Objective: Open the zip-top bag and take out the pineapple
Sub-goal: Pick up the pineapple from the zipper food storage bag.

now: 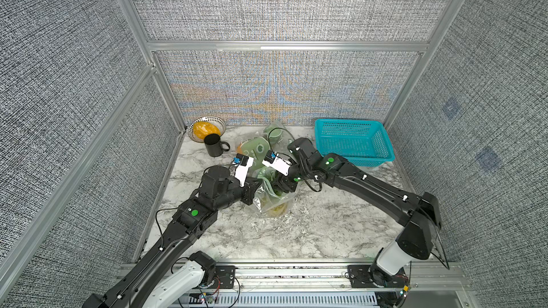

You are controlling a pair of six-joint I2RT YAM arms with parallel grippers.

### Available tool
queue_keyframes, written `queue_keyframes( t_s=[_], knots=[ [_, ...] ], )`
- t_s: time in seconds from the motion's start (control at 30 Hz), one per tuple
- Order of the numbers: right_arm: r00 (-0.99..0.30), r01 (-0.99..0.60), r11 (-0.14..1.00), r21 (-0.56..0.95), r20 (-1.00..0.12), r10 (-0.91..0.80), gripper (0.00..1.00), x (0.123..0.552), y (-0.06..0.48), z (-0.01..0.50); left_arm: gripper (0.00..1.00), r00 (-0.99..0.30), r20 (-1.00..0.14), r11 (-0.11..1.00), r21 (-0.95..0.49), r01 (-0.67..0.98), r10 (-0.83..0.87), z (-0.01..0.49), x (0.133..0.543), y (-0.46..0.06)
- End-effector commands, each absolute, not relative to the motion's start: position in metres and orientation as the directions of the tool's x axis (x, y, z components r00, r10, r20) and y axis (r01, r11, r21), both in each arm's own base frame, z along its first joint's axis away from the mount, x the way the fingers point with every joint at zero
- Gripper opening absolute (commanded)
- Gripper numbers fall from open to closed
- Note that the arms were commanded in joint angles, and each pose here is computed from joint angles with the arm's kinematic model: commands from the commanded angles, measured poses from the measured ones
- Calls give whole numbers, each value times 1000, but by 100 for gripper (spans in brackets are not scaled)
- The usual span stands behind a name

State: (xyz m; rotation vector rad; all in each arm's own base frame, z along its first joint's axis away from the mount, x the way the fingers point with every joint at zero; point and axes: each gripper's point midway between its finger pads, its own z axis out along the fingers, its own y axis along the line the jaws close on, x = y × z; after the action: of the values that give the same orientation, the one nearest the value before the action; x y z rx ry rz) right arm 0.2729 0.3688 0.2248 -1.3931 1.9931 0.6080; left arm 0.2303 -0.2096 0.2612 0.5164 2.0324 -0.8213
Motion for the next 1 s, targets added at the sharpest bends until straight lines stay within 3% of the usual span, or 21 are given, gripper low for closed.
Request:
queue_keyframes(
  t_s=[0.0, 0.17, 0.2, 0.23, 0.27, 0.33, 0.43, 0.57, 0.63, 0.97],
  knots=[
    [-242, -949, 312, 37, -718, -652, 45, 268, 373, 222, 0, -540, -839, 701, -351, 621, 59, 260, 230, -209],
    [-226, -951, 309, 22, -730, -645, 9, 269, 371, 226, 4, -540, -840, 714, -345, 609, 55, 258, 231, -205],
    [-224, -950, 311, 18, -734, -641, 4, 269, 371, 227, 10, -541, -839, 718, -343, 606, 55, 256, 231, -204],
    [-222, -949, 316, 14, -740, -635, 1, 270, 369, 230, 25, -540, -840, 724, -340, 600, 53, 255, 232, -203],
    [-221, -948, 319, 11, -745, -629, 0, 271, 368, 232, 40, -540, -840, 730, -337, 595, 52, 254, 232, -202],
    [-222, -945, 326, 8, -749, -625, 0, 272, 363, 235, 57, -545, -837, 748, -333, 574, 46, 249, 234, -198],
    [-230, -939, 343, 2, -745, -626, 0, 275, 356, 235, 74, -559, -828, 784, -325, 528, 33, 238, 237, -189],
    [-243, -930, 369, -12, -732, -636, 0, 280, 344, 234, 88, -570, -821, 805, -320, 499, 28, 226, 236, -182],
    [-242, -928, 371, -16, -733, -636, 0, 281, 340, 236, 92, -577, -816, 805, -322, 498, 30, 221, 236, -183],
    [-238, -929, 370, -17, -736, -634, 0, 283, 334, 242, 92, -589, -808, 773, -356, 526, 28, 181, 239, -196]
  ],
)
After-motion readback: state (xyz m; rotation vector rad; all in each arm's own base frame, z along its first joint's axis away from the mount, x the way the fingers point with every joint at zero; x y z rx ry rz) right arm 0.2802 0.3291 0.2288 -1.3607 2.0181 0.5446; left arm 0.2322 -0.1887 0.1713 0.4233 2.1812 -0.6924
